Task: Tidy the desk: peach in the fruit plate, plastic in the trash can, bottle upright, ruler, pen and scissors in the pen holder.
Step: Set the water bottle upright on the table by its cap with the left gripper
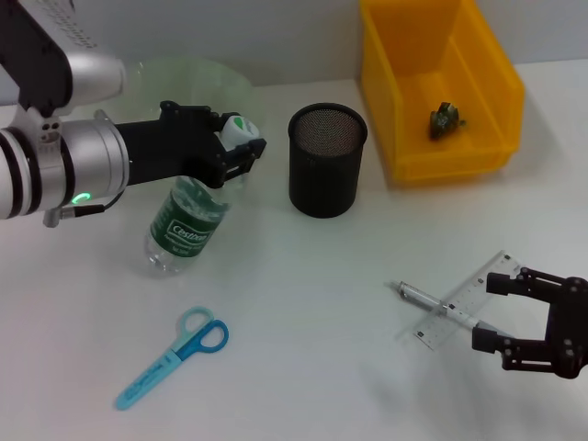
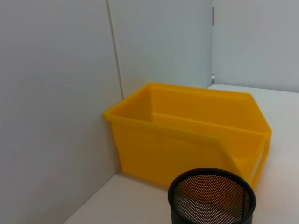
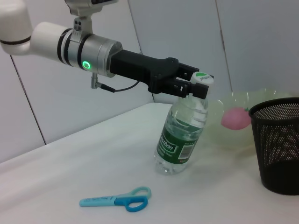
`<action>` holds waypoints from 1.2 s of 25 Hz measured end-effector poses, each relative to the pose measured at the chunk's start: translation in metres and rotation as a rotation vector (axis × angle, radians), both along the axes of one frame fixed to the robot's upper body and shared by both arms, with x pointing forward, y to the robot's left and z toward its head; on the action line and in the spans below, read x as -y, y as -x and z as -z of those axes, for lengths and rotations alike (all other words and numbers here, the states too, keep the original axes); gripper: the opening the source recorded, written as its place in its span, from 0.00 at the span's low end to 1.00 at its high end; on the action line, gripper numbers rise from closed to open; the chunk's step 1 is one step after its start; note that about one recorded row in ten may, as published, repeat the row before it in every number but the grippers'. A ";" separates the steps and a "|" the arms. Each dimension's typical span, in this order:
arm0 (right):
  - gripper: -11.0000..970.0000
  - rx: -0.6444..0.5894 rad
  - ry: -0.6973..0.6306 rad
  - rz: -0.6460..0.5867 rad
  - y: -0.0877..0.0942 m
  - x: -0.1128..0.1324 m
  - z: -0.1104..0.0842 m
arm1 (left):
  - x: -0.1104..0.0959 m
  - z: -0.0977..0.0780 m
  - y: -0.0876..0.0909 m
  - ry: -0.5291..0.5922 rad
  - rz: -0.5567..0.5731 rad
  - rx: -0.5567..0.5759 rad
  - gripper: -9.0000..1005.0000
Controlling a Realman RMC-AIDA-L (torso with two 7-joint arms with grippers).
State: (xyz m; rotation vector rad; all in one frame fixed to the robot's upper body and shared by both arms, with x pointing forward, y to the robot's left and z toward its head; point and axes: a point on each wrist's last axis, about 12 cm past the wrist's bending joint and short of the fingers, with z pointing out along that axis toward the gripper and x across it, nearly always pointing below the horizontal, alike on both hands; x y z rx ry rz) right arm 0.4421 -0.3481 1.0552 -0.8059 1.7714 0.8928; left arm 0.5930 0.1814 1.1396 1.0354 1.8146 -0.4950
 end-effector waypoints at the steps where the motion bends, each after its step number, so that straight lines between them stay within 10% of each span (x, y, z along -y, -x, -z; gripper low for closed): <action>1: 0.88 0.000 0.000 0.000 0.000 0.000 0.000 | -0.001 0.000 0.000 0.004 -0.004 -0.001 0.45; 30: 0.88 -0.002 -0.004 -0.001 0.000 -0.001 0.000 | -0.013 0.011 0.005 0.159 -0.028 0.026 0.45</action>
